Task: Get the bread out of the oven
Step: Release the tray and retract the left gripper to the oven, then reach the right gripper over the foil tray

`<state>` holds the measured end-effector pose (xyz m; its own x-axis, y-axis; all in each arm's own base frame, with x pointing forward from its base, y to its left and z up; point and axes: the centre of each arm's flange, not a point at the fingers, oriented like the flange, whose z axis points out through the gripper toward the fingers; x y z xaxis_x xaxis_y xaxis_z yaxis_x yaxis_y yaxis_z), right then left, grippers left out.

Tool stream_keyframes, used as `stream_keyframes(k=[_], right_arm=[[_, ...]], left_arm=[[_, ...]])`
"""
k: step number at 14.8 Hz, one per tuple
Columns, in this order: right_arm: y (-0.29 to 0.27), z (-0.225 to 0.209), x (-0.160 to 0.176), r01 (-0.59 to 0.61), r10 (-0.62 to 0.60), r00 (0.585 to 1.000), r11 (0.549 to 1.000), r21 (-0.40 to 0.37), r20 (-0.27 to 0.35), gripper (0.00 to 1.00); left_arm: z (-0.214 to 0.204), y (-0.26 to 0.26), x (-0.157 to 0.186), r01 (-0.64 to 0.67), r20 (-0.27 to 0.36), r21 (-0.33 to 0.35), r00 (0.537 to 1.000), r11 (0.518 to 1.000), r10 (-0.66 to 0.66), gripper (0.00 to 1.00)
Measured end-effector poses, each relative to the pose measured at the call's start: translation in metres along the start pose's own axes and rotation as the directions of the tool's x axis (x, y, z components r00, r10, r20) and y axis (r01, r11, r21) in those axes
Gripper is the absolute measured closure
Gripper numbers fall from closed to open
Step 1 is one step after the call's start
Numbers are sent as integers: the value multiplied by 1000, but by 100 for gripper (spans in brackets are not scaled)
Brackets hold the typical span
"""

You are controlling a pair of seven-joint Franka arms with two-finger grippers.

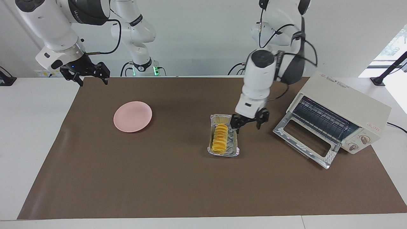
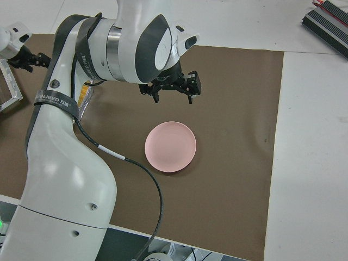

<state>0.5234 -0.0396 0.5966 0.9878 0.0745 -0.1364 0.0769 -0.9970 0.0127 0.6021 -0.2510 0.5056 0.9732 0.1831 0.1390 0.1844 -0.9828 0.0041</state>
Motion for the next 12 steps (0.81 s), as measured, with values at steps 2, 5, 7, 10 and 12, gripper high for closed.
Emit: stream_keyframes(k=[2, 5, 7, 10, 12], right_arm=[[0, 0, -1, 0, 0, 1000, 1000, 1, 5, 0], [1, 1, -6, -4, 4, 999, 1000, 6, 34, 0], [-2, -3, -8, 0, 0, 1000, 1000, 4, 25, 0], [-34, -1, -1, -50, 50, 999, 999, 21, -2, 0], [-71, 8, 8, -94, 96, 995, 995, 43, -30, 0]], left_arm=[[-42, -78, 16, 18, 40, 33, 999, 999, -19, 0], [-76, -162, 14, -122, 154, 64, 982, 990, 111, 0], [-90, -200, 6, -177, 218, 62, 963, 982, 160, 0], [-104, -221, -12, -207, 299, 59, 937, 977, 180, 0], [-109, -221, -20, -215, 306, 58, 933, 975, 188, 0]])
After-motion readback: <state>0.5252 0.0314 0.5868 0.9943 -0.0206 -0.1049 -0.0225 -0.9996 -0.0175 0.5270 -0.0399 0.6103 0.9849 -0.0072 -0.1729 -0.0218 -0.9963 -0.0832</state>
